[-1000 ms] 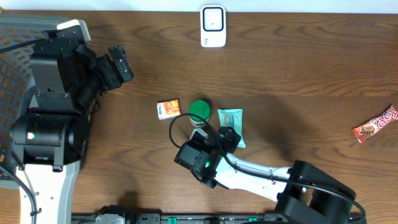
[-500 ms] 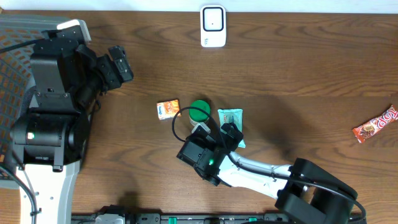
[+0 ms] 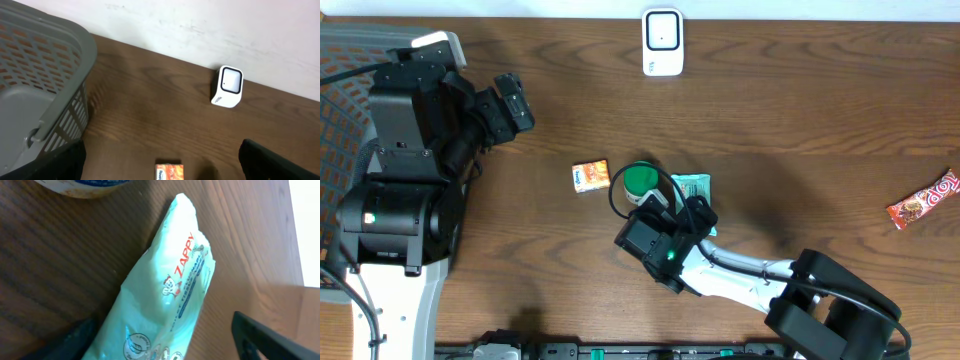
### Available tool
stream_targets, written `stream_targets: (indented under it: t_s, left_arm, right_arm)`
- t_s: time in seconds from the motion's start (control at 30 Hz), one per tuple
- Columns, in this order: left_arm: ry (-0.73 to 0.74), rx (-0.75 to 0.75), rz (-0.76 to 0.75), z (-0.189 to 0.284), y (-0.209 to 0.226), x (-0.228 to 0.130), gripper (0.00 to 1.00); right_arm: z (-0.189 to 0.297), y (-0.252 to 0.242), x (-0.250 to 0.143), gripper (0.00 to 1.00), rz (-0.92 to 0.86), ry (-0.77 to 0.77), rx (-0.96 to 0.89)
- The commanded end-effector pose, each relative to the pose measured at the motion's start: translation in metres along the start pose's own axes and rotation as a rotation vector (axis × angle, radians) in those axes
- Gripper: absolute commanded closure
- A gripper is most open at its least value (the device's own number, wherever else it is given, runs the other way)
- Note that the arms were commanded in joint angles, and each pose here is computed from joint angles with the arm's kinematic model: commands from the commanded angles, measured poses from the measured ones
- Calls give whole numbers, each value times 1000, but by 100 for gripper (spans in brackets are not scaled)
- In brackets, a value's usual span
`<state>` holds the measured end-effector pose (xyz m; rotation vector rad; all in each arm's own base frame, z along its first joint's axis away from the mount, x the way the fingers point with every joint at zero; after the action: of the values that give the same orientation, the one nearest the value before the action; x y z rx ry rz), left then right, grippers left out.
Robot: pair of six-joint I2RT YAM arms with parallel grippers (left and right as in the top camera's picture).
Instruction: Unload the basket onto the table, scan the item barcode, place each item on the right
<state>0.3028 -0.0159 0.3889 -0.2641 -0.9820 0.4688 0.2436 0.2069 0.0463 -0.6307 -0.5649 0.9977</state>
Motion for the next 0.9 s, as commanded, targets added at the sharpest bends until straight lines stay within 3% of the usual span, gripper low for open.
stream_targets:
  t_s: [0.0, 0.1, 0.2, 0.3, 0.6, 0.87]
  left_arm:
    - [-13, 12, -6, 0, 1, 4, 2]
    - [-13, 12, -6, 0, 1, 4, 2]
    - [-13, 12, -6, 0, 1, 4, 2]
    - [-13, 12, -6, 0, 1, 4, 2]
    - [-13, 12, -6, 0, 1, 4, 2]
    - [-13, 12, -6, 0, 1, 4, 2]
  right_arm:
    - [-18, 36, -38, 29, 90, 106, 160]
    - [-18, 36, -38, 54, 94, 106, 160]
    - [-18, 36, -38, 87, 92, 104, 160]
    - [-18, 34, -35, 99, 87, 98, 155]
    - [24, -16, 8, 99, -85, -25, 155]
    - [89, -67, 17, 99, -397, -219, 621]
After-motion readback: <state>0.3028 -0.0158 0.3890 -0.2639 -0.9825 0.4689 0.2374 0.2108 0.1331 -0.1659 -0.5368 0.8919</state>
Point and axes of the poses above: each gripper's point midway between its finger pads, its own z axis back along the fingers, its own y axis along the line the jaws close on, x = y × z, the point moved 4 cm from there along z, back along the fingers, and after that the axes turned 13 degrees about z, right-handed, at the moved point
